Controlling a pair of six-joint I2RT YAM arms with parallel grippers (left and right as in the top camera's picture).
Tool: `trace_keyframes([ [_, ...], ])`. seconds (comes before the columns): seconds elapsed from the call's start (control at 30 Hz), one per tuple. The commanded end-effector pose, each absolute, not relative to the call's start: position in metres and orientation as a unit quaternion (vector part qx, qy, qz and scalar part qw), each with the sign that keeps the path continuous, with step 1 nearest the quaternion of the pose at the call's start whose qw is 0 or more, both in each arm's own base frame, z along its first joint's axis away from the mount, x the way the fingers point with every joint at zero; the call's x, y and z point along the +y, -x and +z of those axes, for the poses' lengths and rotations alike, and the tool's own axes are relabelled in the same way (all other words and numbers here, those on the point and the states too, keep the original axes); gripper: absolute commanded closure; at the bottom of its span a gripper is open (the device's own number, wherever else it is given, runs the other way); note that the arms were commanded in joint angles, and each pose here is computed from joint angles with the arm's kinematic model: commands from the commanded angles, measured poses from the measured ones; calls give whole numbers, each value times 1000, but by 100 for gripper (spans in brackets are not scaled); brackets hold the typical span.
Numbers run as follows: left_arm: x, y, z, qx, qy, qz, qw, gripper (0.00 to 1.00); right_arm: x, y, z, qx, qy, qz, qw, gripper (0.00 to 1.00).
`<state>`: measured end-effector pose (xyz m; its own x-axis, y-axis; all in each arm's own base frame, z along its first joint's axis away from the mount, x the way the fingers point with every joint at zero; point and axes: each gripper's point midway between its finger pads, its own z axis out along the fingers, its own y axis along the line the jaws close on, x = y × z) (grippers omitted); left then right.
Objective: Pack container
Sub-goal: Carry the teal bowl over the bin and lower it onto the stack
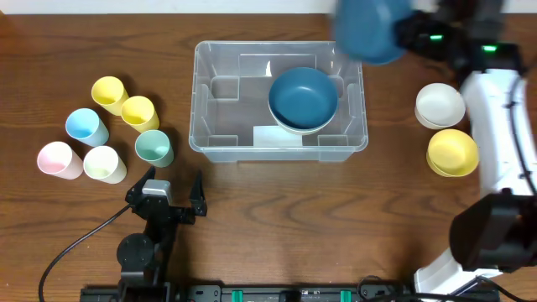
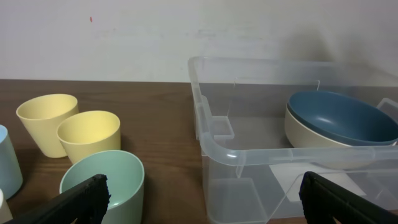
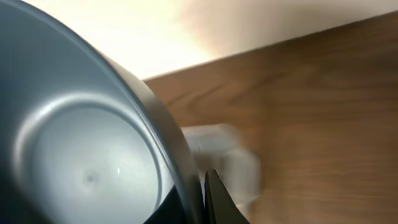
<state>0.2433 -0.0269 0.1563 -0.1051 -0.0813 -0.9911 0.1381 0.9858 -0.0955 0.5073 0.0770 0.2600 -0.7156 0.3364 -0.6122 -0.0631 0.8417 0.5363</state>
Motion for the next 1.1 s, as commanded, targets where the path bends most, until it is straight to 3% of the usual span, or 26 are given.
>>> trace_keyframes([
  [0.0,-28,-242,141,753,-27,-81,652,2,115,-499,270,889,-38,240,387,93],
  [0.3,-28,-242,141,753,-27,-81,652,2,162,-481,218,930,-6,117,347,91],
  [0.7,-28,-242,141,753,-27,-81,652,2,164,-481,131,964,-3,79,255,94],
  [1.07,-28,-242,141,753,-27,-81,652,2,162,-476,114,970,-3,71,231,96],
])
